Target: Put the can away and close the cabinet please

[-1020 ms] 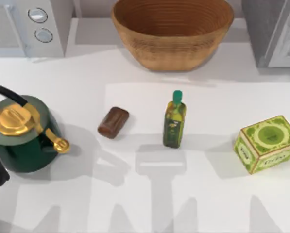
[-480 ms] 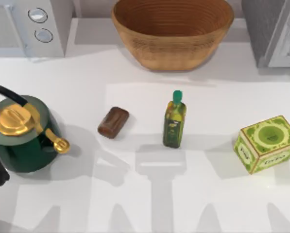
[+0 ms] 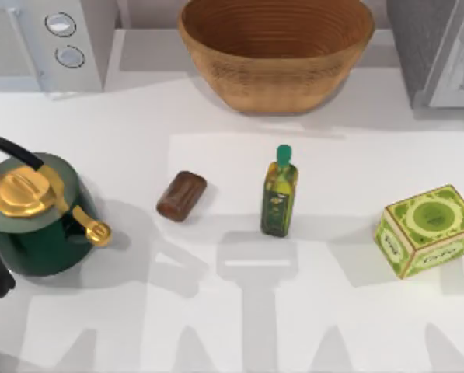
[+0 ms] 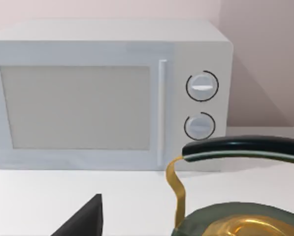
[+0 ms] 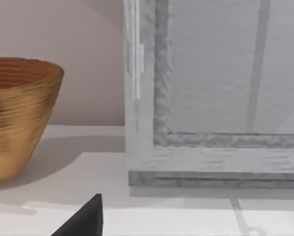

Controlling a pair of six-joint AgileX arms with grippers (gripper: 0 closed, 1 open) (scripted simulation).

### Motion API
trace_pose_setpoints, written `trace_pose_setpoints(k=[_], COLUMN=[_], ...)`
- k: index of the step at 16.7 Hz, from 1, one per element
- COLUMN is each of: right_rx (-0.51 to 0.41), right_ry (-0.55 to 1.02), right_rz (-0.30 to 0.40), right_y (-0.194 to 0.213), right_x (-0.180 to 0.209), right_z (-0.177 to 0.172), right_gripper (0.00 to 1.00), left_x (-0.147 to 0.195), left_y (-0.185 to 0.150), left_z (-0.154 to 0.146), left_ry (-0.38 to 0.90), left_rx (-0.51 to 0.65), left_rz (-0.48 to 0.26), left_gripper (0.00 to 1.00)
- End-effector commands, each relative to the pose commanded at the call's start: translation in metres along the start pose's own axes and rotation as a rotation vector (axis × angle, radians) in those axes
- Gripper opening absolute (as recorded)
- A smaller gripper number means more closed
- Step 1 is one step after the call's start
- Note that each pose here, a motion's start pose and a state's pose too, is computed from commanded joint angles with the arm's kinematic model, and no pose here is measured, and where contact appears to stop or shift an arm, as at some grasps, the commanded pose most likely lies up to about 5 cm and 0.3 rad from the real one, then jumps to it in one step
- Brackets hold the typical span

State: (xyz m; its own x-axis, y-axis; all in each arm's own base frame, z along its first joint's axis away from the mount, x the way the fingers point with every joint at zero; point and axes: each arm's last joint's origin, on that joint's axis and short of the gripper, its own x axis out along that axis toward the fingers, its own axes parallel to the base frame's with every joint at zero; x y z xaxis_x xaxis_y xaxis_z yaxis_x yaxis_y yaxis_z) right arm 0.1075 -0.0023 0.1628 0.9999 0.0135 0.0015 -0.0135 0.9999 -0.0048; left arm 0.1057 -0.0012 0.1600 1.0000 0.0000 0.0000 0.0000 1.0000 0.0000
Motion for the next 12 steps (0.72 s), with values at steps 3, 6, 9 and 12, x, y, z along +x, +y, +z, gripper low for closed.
trace_pose_setpoints(k=[3, 6, 9, 12], right_rx=[-0.014, -0.030, -0.028, -0.008], right_ry=[-0.021, -0.034, -0.009, 0.015], right_rz=[0.027, 0.064, 0.087, 0.086], right_y=[-0.007, -0.022, -0.049, -0.092], right_x=[0.007, 0.021, 0.045, 0.066], right_z=[0.011, 0.027, 0.034, 0.027], right_gripper=[1.00, 1.00, 1.00, 1.00], left_x=[0.000, 0.000, 0.000, 0.000], left_y=[0.000, 0.000, 0.000, 0.000], left_z=[0.000, 0.000, 0.000, 0.000], left_ry=[0.000, 0.000, 0.000, 0.000], left_rx=[0.000, 0.000, 0.000, 0.000], left_rz=[0.000, 0.000, 0.000, 0.000], left_gripper=[1.00, 1.00, 1.00, 1.00])
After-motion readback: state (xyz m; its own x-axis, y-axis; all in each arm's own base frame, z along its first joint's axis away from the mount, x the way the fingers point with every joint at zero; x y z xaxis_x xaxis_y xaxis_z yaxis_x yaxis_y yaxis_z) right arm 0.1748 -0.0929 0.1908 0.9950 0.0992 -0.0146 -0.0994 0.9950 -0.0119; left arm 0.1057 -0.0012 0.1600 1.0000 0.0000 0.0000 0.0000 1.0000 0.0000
